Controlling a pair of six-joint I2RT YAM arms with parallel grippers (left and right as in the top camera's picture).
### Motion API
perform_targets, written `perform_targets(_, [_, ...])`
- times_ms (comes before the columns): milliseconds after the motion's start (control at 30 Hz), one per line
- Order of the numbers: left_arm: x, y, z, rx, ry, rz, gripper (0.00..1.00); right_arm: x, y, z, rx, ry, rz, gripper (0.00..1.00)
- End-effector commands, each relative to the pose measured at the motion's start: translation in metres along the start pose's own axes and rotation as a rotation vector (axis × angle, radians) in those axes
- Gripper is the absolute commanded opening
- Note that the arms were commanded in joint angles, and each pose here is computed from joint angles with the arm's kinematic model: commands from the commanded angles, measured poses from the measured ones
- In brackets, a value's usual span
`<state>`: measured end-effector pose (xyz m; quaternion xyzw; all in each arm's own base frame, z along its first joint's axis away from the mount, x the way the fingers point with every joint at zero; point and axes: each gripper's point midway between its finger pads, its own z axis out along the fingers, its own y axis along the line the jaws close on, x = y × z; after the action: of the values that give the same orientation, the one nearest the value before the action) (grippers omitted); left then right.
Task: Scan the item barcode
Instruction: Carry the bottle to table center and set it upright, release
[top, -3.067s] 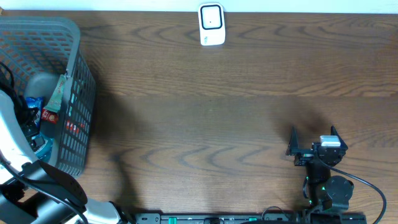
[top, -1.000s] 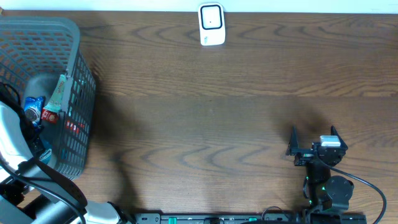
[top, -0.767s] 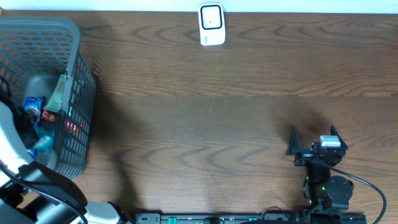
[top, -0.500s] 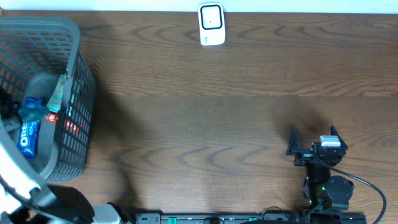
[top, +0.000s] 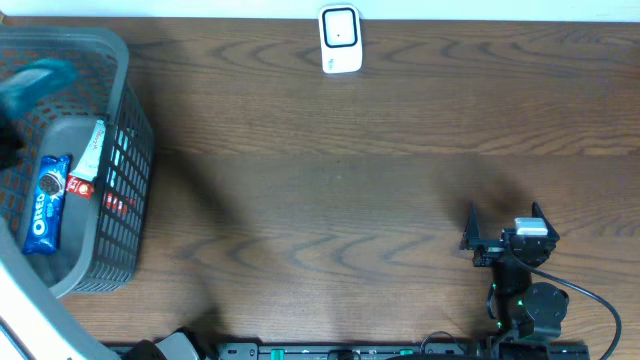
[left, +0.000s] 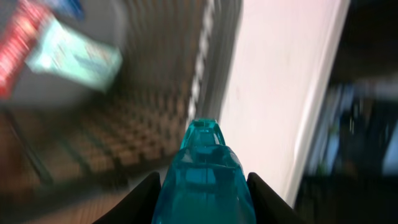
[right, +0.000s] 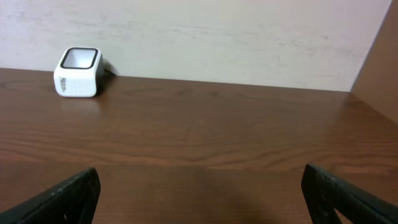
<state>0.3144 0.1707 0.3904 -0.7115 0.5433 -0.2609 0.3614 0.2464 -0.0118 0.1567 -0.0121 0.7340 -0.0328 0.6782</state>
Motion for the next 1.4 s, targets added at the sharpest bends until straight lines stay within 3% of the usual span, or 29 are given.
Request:
perform_targets(0, [0.067,-0.021,-0.009,0.082,0.213,0.146,0.39,0.001,0.001,0.0,-0.005,0.001,0.011,0.99])
perform_targets(400, [0.245,0.016,0.019,0.044,0.617,0.736,0.4,0.001,0.001,0.0,-0.005,0.001,0.011,0.99])
perform_targets(500, [0.294,0.045,0.041,-0.003,0.73,0.911,0.4,0.001,0.001,0.0,-0.005,0.001,0.011,0.99])
perform_targets(767, [0.381,0.123,0.074,-0.093,0.984,1.205,0.4,0.001,0.001,0.0,-0.005,0.001,0.011,0.99])
perform_targets(933, [0.425,0.179,0.09,-0.169,1.135,1.306,0.39,0.001,0.001,0.0,-0.005,0.001,0.011,0.99])
perform_targets(1100, [0.469,0.217,0.095,-0.126,1.298,1.366,0.4,0.001,0.001,0.0,-0.005,0.001,0.011,0.99])
perform_targets(1367, [0.499,0.267,0.116,-0.174,1.354,1.406,0.4,0.001,0.001,0.0,-0.005,0.001,0.011,0.99])
